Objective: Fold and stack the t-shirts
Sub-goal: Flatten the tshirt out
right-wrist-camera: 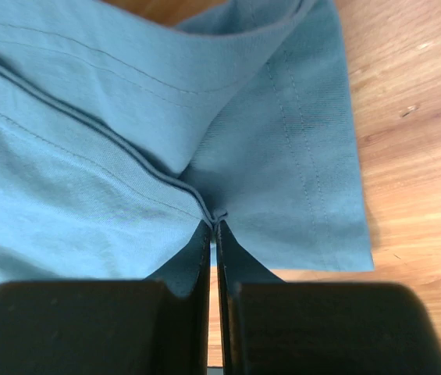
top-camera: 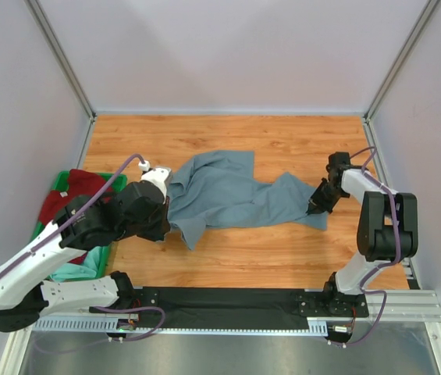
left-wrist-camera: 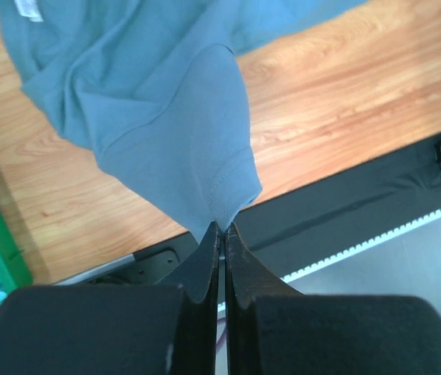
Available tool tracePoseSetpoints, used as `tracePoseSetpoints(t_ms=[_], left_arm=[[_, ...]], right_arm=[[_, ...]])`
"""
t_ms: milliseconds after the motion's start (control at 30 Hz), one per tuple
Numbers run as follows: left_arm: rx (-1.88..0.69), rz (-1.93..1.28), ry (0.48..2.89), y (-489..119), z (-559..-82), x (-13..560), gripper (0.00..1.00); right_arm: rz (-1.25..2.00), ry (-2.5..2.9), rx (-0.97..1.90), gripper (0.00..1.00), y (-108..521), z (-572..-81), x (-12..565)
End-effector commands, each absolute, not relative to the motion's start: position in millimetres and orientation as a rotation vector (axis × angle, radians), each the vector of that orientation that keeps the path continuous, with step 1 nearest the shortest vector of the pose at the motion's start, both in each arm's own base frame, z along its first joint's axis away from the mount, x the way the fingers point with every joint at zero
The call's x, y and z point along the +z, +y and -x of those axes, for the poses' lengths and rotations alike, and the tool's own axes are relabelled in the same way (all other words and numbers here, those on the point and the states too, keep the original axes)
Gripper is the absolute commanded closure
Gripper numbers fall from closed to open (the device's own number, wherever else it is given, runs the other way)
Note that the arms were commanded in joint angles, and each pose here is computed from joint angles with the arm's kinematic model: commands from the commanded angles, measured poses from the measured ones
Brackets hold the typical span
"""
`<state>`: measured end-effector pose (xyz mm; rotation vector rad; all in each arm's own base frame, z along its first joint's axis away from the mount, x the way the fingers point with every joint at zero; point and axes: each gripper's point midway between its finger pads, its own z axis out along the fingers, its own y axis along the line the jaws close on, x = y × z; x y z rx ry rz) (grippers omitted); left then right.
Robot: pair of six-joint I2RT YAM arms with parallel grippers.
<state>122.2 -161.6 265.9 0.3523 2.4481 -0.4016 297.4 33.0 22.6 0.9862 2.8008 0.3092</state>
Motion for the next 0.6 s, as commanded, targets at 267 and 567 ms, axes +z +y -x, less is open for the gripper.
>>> tracePoseSetpoints(t_ms=[267, 567], left_arm=[[-0.084, -0.304, 2.386, -119, -181, 303, 1.0], [0.315, -0.157, 2.13, -78, -297, 394, 1.0]], right_arm=[[-0.892, 2.574, 0.223, 1.0, 14, -318, 112], [-0.835, 2.188, 0.087, 1.0, -27, -389, 251]])
